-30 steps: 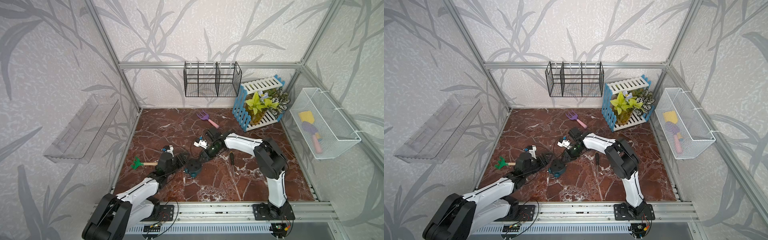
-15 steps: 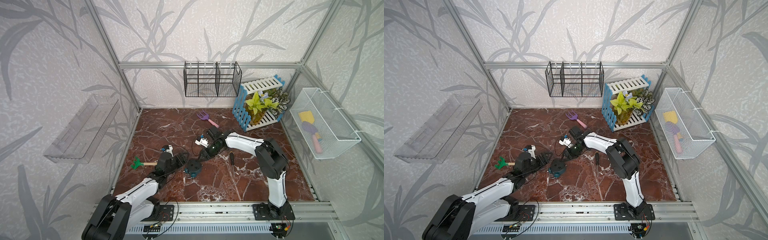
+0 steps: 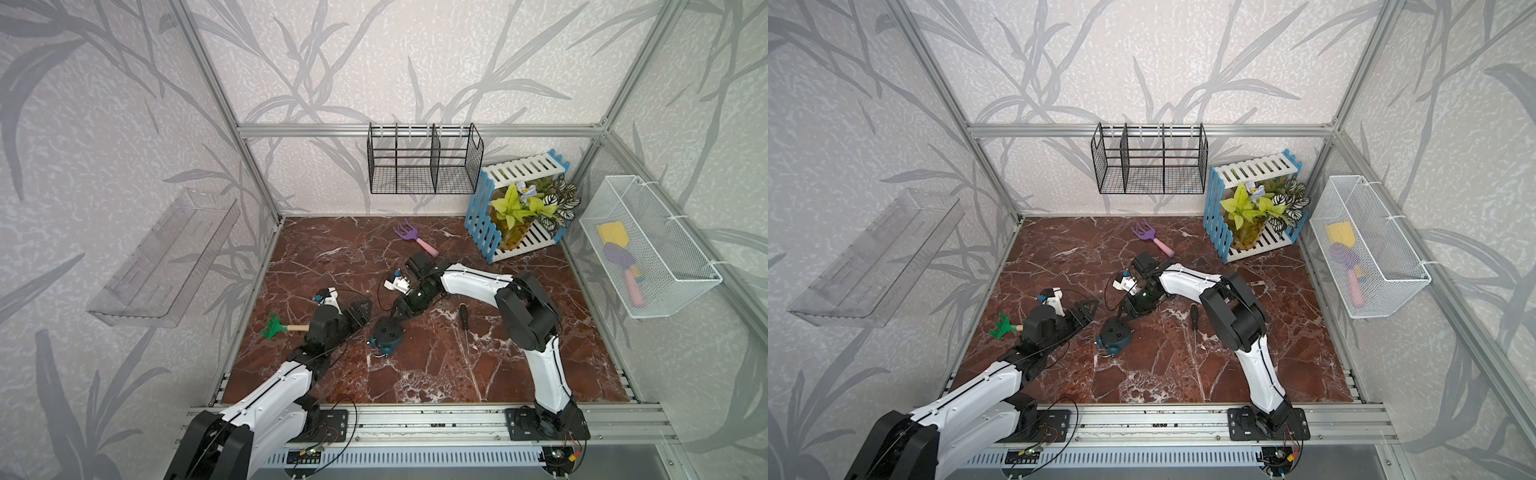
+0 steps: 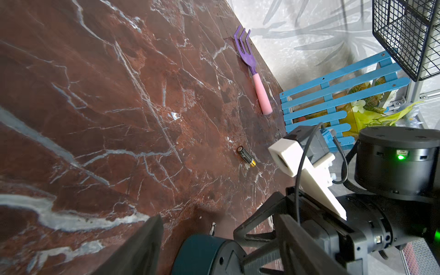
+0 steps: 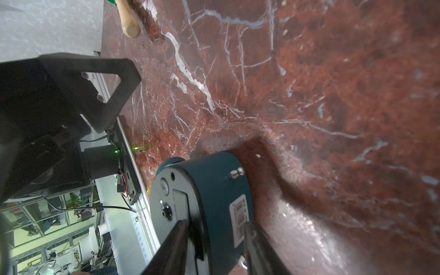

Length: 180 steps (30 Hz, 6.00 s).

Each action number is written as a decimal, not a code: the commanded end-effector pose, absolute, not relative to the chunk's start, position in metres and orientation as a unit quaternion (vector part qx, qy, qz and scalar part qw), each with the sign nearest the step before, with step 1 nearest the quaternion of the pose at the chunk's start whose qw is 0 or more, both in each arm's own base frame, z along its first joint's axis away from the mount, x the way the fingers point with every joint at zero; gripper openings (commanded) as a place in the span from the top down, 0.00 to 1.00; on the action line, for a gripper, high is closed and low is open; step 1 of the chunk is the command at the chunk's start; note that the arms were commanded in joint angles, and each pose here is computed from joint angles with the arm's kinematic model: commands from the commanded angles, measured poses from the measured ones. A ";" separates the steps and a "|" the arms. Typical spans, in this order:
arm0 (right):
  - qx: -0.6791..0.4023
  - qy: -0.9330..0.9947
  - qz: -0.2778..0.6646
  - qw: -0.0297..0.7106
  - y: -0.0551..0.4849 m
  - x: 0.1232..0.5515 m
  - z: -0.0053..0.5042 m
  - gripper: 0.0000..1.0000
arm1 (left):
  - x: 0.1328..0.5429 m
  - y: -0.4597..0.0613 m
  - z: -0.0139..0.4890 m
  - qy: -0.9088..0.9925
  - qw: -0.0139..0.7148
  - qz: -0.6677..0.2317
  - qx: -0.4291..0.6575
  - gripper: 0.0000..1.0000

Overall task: Remove the battery from the alarm
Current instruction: Install the cover on the alarm, then adjust the alarm at the center of the board.

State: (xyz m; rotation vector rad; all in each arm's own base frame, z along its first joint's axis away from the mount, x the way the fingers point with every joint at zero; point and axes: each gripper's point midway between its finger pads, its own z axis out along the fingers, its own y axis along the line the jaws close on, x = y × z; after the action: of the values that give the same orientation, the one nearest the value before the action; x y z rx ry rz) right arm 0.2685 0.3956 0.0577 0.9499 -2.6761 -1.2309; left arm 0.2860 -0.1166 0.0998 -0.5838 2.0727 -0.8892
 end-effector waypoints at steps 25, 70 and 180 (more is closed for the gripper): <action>0.218 -0.891 -0.382 0.112 0.361 0.234 -0.005 0.69 | 0.277 -0.114 0.089 0.818 0.382 -0.358 -0.237 0.21; 0.220 -0.825 -0.386 -0.351 0.311 0.268 0.174 0.55 | 0.189 -0.144 0.022 0.885 0.177 -0.374 -0.213 0.70; 0.111 -0.900 -0.417 -0.060 0.365 0.253 0.046 0.66 | 0.250 -0.225 0.127 0.857 -0.032 -0.351 -0.376 0.96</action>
State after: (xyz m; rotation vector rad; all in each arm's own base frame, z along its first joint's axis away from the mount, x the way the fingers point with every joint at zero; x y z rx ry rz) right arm 0.2665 0.3560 0.0439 0.4052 -3.0398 -1.2738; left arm 0.2404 -0.2169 0.1263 -1.2221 2.7813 -1.0714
